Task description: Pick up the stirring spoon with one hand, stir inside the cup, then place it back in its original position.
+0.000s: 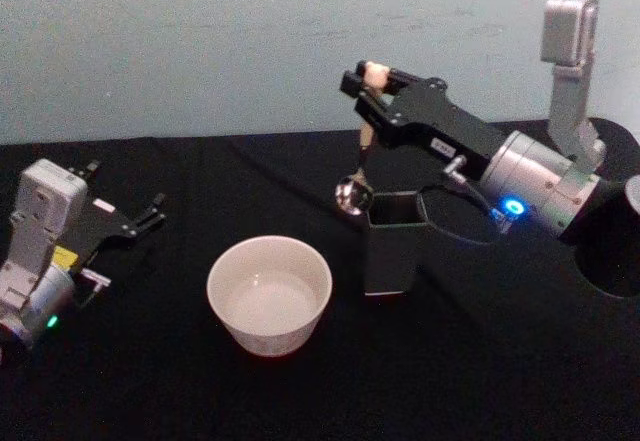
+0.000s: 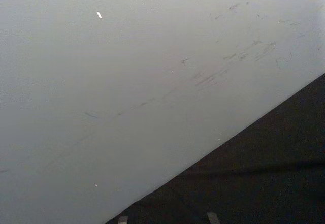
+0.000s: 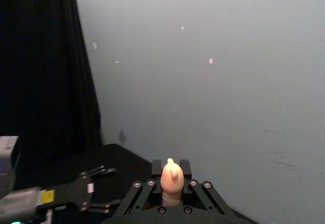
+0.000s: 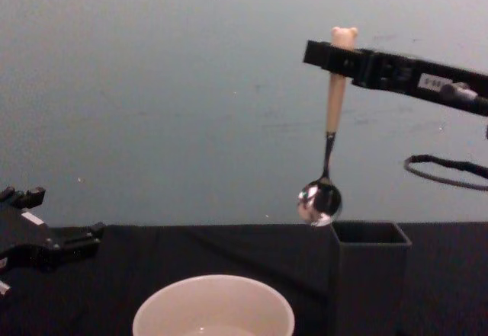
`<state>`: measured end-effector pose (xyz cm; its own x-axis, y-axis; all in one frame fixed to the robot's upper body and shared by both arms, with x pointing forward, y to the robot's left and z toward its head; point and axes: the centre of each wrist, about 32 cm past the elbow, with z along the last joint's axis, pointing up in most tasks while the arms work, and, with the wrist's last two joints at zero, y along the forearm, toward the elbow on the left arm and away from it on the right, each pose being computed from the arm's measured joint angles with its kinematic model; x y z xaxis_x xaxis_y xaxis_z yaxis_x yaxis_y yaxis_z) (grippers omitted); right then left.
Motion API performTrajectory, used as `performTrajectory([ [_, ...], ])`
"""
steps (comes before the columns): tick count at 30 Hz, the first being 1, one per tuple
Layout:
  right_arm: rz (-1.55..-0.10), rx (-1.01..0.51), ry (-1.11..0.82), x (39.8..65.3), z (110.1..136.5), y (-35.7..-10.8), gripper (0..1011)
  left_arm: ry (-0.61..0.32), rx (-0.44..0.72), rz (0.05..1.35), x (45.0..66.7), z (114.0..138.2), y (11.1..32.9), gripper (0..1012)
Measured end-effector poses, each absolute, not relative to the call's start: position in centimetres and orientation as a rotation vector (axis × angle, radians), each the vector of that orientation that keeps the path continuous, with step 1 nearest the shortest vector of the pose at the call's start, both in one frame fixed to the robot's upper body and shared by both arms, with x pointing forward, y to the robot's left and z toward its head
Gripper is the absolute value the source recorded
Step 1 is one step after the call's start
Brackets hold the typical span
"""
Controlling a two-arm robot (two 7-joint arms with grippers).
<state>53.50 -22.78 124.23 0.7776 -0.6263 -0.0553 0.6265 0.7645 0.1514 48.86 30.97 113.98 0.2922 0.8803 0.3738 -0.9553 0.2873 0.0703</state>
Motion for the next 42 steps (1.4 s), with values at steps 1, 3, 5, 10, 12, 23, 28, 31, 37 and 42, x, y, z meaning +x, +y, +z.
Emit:
performTrajectory([
  [1, -0.673, 0.164, 0.003, 53.5, 124.2, -22.6, 214, -0.285, 0.304, 1.248, 48.9, 114.0, 31.0, 1001],
  [3, -0.66, 0.16, 0.008, 53.4, 124.1, -22.3, 214, -0.285, 0.304, 1.248, 48.9, 114.0, 31.0, 1001],
  [5, -0.639, 0.156, 0.014, 53.3, 124.1, -21.8, 213, -0.285, 0.304, 1.248, 48.9, 114.0, 31.0, 1001],
  [10, -0.607, 0.148, 0.032, 53.1, 123.8, -21.0, 213, -0.285, 0.304, 1.248, 48.9, 114.0, 31.0, 1002],
  [12, -0.595, 0.143, 0.041, 52.9, 123.6, -20.6, 213, -0.285, 0.304, 1.248, 48.9, 114.0, 31.0, 1001],
  [23, -0.568, 0.105, 0.05, 52.4, 121.3, -18.7, 213, -0.285, 0.305, 1.248, 48.9, 114.0, 31.0, 1001],
  [28, -0.566, 0.089, 0.051, 52.3, 120.2, -18.0, 212, -0.285, 0.304, 1.248, 48.9, 114.0, 31.0, 1001],
  [31, -0.565, 0.08, 0.051, 52.3, 119.7, -17.6, 212, -0.285, 0.304, 1.248, 48.9, 114.0, 31.0, 1001],
  [37, -0.563, 0.06, 0.039, 52.1, 118.7, -16.8, 211, -0.285, 0.304, 1.248, 48.9, 114.0, 31.0, 1001],
  [42, -0.558, 0.045, 0.026, 52.1, 117.9, -16.2, 211, -0.285, 0.305, 1.248, 48.9, 114.0, 31.0, 1001],
])
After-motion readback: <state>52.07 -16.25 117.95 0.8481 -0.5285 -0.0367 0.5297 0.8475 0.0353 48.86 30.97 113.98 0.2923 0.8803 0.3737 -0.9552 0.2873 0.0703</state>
